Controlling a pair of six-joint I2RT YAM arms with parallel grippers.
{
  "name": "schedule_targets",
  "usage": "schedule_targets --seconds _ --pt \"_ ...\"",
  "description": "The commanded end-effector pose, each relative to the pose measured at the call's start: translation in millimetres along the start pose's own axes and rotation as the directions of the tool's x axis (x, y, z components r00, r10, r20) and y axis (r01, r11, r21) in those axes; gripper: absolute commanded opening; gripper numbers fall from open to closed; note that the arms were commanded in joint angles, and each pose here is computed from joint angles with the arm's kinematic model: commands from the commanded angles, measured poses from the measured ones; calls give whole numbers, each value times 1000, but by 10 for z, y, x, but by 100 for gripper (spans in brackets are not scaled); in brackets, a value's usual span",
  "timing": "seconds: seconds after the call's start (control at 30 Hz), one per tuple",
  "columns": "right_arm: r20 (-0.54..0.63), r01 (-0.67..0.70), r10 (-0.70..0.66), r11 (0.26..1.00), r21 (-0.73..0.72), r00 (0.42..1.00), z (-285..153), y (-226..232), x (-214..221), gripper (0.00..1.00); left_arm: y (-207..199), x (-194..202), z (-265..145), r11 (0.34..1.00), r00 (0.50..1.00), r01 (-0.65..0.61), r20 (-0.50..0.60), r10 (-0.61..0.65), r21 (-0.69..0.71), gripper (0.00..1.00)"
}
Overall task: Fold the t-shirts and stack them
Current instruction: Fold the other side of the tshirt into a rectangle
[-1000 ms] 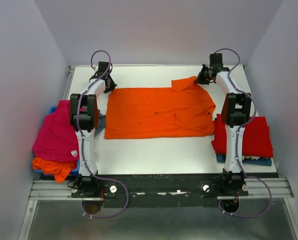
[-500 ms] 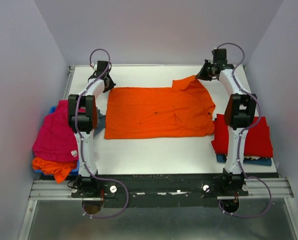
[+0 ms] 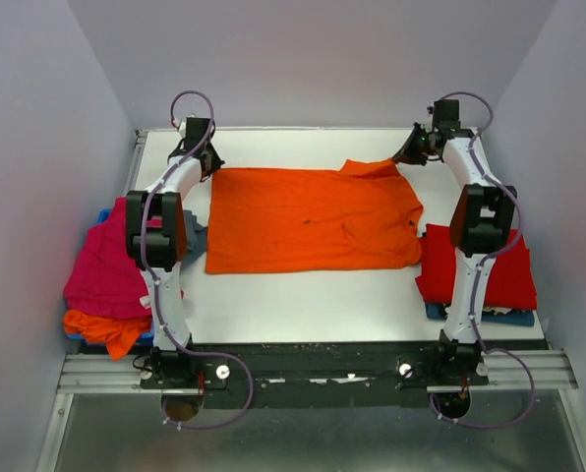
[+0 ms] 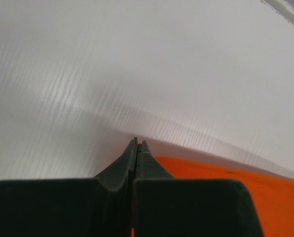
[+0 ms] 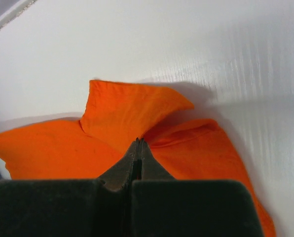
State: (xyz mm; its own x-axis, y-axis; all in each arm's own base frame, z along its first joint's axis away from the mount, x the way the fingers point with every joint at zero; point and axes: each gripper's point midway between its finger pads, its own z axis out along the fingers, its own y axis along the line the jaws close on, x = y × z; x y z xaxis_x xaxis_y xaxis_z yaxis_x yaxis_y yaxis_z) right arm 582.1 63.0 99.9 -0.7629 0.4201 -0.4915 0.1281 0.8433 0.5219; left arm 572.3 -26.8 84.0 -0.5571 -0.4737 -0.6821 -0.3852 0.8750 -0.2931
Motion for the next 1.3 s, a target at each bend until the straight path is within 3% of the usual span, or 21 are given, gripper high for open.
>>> schedule_targets --seconds 0.0,0.23,0.53,1.27 --pt "17 30 -29 998 -53 999 -329 209 -73 1 45 -212 -166 1000 997 -6 74 8 -14 0" --pt "12 33 -32 997 -68 999 -550 296 -19 1 76 -153 -268 1000 997 4 82 -4 0 0" --pt "-35 32 -35 997 -75 999 -736 247 353 1 159 -104 -472 1000 994 21 111 -21 3 0" --pt "-1 46 -46 999 -24 999 -1342 129 724 1 375 129 -901 999 991 30 127 -27 -21 0"
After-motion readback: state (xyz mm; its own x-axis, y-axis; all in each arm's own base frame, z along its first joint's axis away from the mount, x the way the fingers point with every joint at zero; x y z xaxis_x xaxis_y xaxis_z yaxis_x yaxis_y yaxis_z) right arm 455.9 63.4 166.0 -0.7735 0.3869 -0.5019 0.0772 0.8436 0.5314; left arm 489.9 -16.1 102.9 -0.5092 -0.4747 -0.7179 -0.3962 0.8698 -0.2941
